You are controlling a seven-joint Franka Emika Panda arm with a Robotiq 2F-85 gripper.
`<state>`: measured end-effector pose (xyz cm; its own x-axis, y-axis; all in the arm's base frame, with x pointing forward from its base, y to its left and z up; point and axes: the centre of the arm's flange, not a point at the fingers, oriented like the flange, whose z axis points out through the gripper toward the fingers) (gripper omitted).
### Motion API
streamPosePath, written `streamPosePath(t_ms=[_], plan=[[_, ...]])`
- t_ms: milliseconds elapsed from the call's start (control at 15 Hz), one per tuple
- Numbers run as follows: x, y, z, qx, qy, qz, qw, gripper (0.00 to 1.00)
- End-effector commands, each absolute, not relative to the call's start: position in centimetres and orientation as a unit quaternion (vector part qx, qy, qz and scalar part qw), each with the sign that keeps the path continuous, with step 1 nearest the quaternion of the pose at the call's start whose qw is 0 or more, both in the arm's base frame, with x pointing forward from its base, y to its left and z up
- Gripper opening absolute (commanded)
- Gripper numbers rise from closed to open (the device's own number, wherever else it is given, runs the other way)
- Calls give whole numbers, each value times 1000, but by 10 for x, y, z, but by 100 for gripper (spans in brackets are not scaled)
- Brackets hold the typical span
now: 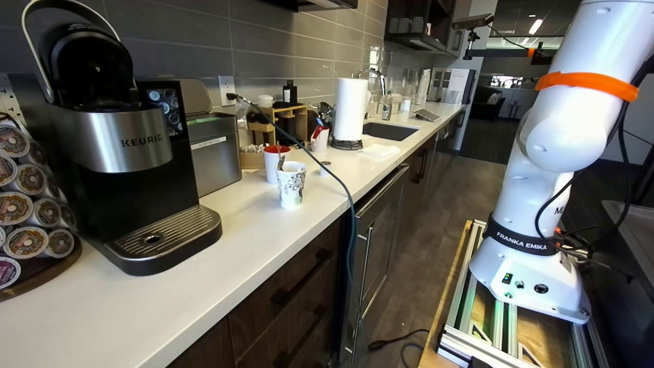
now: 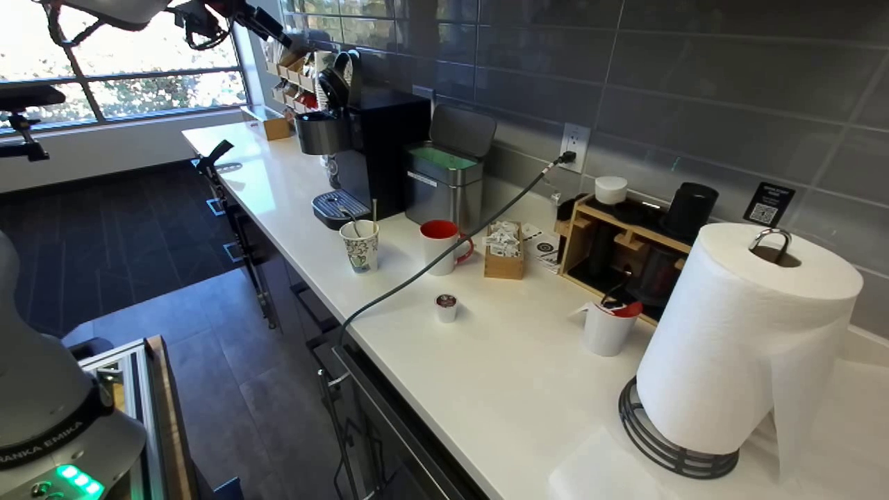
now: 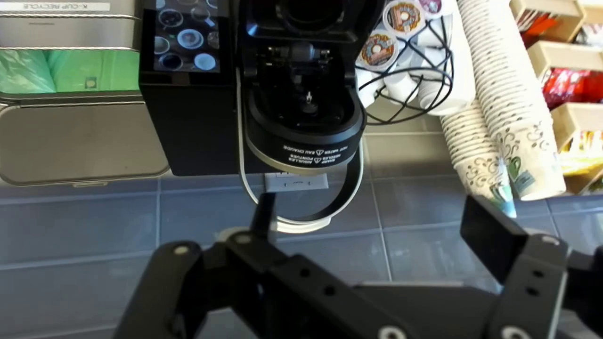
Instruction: Close the lid of the coffee maker
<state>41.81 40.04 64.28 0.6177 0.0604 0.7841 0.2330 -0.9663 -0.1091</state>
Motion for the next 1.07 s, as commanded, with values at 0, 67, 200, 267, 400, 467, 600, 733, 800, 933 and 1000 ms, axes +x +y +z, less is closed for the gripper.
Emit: streamPosePath(t_ms=[0, 67, 200, 267, 400, 467, 600, 733, 800, 933, 1000], plan=[[455, 419, 624, -865, -20, -482, 137, 100], [466, 415, 625, -855, -17, -499, 138, 100], [480, 410, 620, -843, -21, -520, 133, 100], [484, 411, 613, -842, -29, -525, 123, 100], [467, 385, 626, -845, -35, -521, 112, 100], [471, 388, 619, -844, -40, -523, 111, 100], [475, 392, 614, -845, -46, -520, 114, 100], [480, 396, 611, -843, -43, -524, 114, 100], [484, 400, 610, -840, -40, -528, 118, 100], [489, 409, 608, -833, -41, -540, 117, 100], [492, 414, 607, -829, -44, -546, 114, 100]])
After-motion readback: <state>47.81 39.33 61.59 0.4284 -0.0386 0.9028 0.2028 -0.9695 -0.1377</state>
